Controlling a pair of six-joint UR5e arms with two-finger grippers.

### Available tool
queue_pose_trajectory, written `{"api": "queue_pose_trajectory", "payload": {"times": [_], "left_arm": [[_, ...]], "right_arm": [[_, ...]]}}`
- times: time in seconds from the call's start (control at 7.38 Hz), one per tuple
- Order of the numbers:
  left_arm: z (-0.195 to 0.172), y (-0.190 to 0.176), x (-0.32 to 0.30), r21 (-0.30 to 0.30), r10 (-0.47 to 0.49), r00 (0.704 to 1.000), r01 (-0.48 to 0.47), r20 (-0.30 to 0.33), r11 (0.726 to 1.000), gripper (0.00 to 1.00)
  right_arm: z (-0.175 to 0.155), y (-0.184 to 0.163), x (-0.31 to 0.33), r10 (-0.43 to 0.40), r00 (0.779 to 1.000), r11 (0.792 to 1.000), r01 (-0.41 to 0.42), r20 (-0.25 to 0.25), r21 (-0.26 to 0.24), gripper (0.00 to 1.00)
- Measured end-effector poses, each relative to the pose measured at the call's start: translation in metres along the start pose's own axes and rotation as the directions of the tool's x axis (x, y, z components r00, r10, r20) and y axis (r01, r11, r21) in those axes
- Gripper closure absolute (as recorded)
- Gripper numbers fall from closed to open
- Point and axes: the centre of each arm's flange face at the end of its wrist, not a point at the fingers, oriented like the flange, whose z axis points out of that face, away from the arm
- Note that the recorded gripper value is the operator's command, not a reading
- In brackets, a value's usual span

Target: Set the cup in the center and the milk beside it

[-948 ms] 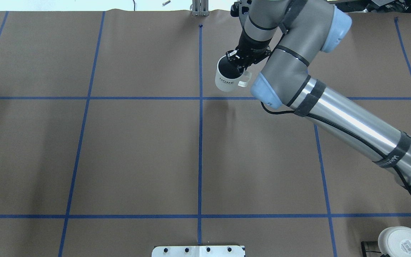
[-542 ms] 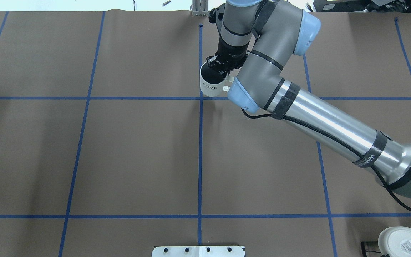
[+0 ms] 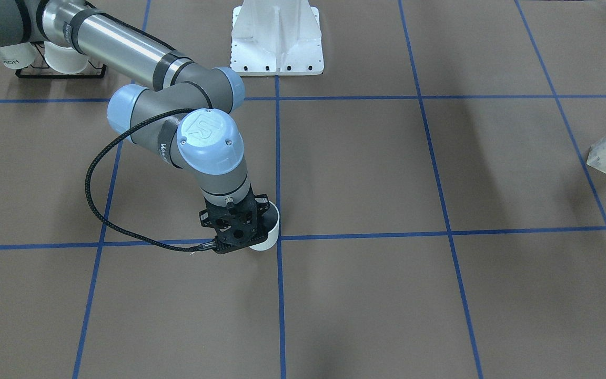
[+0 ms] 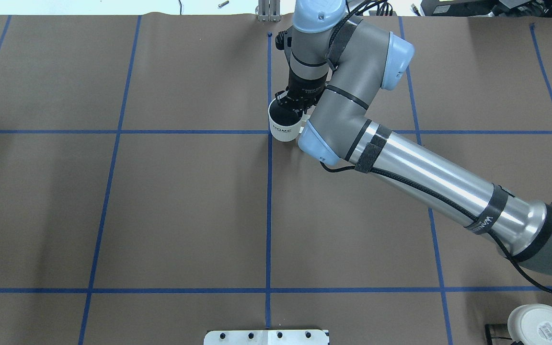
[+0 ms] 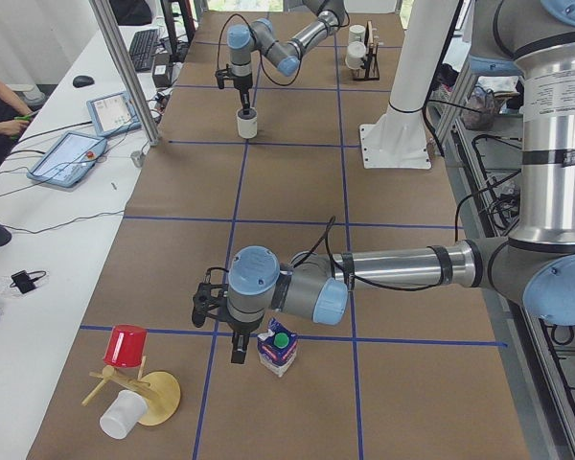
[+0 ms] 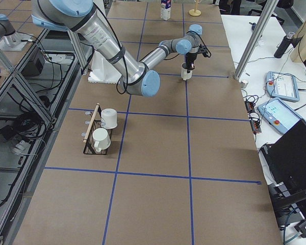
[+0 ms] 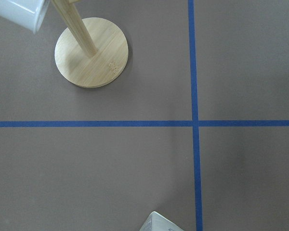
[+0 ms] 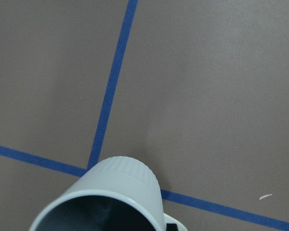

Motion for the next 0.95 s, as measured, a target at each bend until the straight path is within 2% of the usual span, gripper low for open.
{"api": "queue_pose_trajectory", "payload": {"times": [0.14,0.27,0.68,0.95], "left_arm": [[0.000,0.000,0.000,0.001,0.001,1.000,-0.001,0.000,1.000,0.01],[0.000,0.000,0.000,0.001,0.001,1.000,-0.001,0.000,1.000,0.01],[-0.002,-0.002,0.003,0.005,0.003,1.000,-0.003,-0.005,1.000,0.03],[-0.013,-0.003,0.016,0.017,0.029,0.996,-0.028,-0.081,0.999,0.03]], "right_arm": [[0.002,-0.001,0.000,0.004,1.000,1.000,-0.004,0.000,0.001,0.25],[0.004,-0.001,0.000,0.020,1.000,1.000,-0.020,0.007,0.006,0.00],[-0.008,-0.007,-0.002,0.124,0.990,0.992,-0.126,0.070,0.032,0.00],[-0.047,-0.023,0.026,0.182,0.972,0.983,-0.184,0.148,-0.001,0.00]]}}
